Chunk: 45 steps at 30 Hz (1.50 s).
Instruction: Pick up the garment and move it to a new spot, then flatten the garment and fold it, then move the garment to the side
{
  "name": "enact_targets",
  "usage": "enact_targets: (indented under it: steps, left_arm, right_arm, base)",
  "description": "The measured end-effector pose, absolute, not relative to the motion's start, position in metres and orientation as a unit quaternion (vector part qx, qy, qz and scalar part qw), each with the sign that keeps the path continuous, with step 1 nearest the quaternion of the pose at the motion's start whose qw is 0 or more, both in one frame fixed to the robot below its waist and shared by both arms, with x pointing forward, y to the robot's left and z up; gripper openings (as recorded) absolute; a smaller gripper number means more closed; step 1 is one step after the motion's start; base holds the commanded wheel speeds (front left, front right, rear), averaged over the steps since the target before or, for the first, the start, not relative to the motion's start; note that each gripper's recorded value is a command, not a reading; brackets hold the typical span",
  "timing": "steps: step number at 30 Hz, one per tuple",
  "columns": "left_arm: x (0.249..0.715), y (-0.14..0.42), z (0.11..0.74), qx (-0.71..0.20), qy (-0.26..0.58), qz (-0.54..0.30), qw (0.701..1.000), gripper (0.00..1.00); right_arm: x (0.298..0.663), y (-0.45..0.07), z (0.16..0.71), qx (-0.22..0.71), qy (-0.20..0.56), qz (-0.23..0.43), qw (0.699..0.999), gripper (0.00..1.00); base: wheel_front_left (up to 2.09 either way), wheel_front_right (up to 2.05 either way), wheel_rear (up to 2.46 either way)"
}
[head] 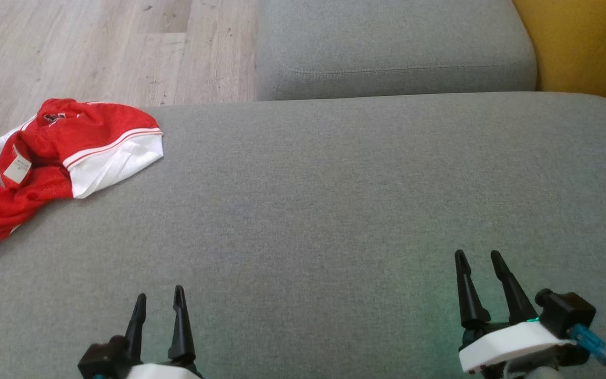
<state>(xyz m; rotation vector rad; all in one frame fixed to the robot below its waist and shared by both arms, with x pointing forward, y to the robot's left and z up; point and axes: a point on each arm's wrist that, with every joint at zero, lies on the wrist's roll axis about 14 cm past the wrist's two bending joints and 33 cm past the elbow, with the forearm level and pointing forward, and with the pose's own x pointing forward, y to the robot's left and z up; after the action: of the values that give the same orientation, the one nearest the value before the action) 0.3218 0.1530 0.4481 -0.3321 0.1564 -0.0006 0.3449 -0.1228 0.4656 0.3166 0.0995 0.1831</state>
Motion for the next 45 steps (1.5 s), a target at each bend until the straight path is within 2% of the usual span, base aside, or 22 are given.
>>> enact_targets:
  steps: [20,45]
  left_arm:
    - [0.309,0.150,0.445,-0.069,0.071,-0.006,0.995,1.00]
    - [0.305,0.154,0.445,-0.070,0.075,-0.001,0.995,1.00]
  right_arm:
    - [0.340,-0.099,0.470,0.049,0.025,0.147,0.988,1.00]
    - [0.333,-0.099,0.460,0.047,0.040,0.147,0.987,1.00]
  base:
    - [0.00,0.00,0.00]
    - [0.00,0.00,0.00]
